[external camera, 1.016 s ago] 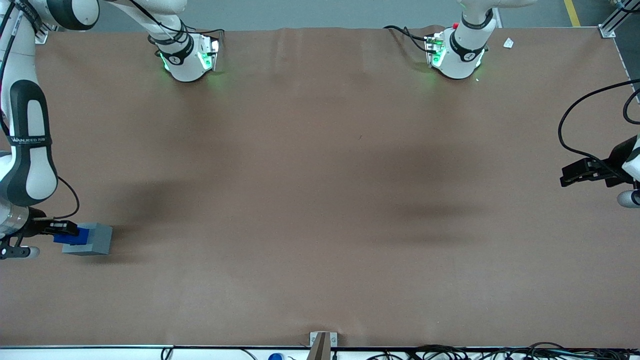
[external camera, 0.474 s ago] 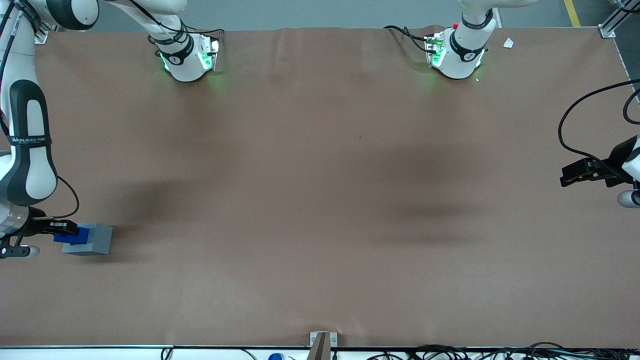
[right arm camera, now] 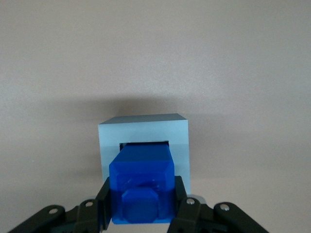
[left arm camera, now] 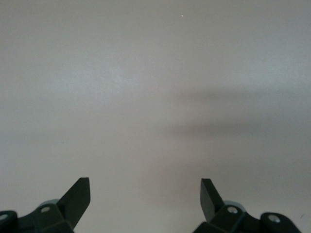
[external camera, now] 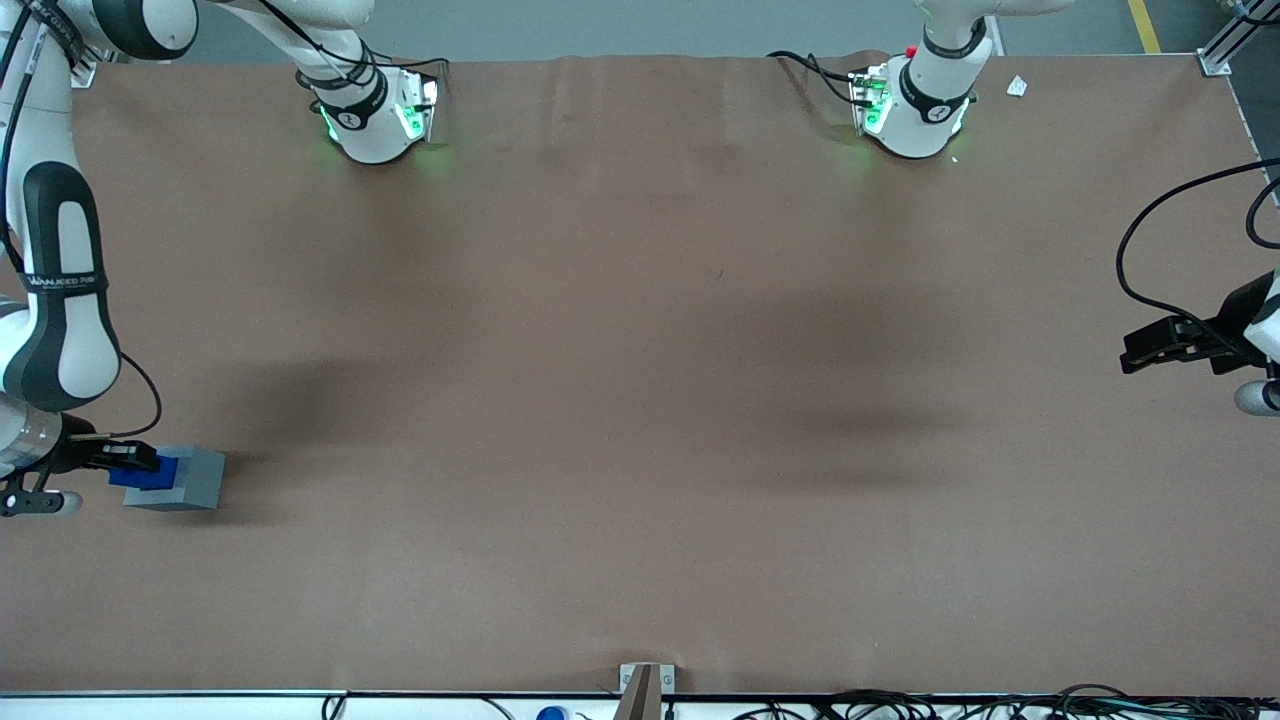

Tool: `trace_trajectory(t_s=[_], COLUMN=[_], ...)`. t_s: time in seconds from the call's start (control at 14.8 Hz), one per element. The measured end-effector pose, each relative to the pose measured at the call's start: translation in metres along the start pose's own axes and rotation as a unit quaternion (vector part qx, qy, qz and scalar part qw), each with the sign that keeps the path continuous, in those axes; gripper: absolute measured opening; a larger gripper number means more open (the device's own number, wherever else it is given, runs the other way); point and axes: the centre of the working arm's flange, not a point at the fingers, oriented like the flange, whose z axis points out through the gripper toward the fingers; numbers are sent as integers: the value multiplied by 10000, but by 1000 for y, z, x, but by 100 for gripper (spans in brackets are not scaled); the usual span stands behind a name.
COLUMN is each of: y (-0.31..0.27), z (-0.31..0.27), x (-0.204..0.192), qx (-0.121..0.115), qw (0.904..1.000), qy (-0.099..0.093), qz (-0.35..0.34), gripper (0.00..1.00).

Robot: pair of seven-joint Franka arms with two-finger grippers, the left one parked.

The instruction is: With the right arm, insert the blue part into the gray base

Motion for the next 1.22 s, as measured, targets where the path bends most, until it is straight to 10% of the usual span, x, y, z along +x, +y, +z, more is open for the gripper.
trace_trajectory(t_s=[0.47,0.81,1.22], y=[-1,-2,-33], z=[1,-12,-114], x=[0,2,-7], qx=[10,-11,170], qw=[10000,9999,9998], qy=[-2,102,6], qz=[-4,-11,34], gripper=[56,100,100])
